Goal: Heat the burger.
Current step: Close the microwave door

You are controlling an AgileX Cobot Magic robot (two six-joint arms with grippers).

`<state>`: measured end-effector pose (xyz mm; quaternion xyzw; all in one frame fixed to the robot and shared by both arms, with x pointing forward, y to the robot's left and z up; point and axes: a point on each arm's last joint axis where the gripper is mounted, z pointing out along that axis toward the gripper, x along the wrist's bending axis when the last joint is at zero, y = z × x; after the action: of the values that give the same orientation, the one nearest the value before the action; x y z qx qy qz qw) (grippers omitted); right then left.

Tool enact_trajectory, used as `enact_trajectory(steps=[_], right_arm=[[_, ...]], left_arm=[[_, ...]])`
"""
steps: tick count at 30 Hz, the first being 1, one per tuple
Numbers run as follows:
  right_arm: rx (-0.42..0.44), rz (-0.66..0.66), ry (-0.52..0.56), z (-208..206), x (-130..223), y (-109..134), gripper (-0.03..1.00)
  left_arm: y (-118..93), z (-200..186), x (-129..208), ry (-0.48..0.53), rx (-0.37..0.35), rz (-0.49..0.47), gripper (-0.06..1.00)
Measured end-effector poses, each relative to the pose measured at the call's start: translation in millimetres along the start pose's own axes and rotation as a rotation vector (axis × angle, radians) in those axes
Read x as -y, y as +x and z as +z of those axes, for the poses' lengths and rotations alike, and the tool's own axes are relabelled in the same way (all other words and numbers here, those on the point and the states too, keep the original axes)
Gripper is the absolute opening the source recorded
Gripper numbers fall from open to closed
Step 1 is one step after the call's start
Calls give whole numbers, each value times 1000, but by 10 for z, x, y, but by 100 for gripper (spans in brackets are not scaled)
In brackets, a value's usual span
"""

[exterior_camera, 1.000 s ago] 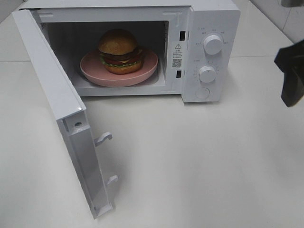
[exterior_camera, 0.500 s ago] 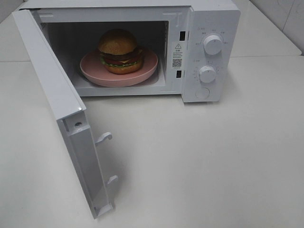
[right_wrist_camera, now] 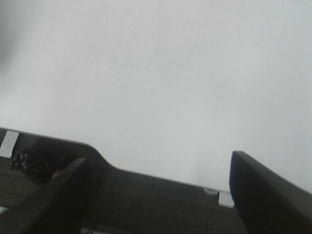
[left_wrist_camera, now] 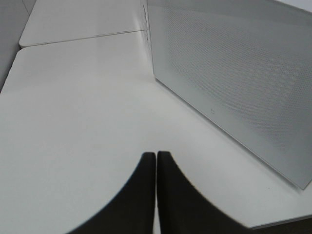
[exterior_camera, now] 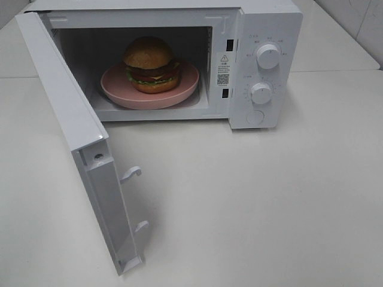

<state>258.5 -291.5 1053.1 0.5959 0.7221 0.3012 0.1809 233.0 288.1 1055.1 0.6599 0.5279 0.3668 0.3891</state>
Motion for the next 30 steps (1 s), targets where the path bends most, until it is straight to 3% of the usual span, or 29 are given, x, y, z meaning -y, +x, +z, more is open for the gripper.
enact_trajectory(steps=[4, 12, 30], right_arm=[[-16, -46, -128, -114, 84, -13, 70], [-22, -118, -243, -112, 128, -19, 70], [-29, -145, -258, -89, 121, -10, 70]], left_arm=[[0, 0, 0, 0, 0, 0, 0], [0, 0, 0, 0, 0, 0, 0], [0, 0, 0, 0, 0, 0, 0]])
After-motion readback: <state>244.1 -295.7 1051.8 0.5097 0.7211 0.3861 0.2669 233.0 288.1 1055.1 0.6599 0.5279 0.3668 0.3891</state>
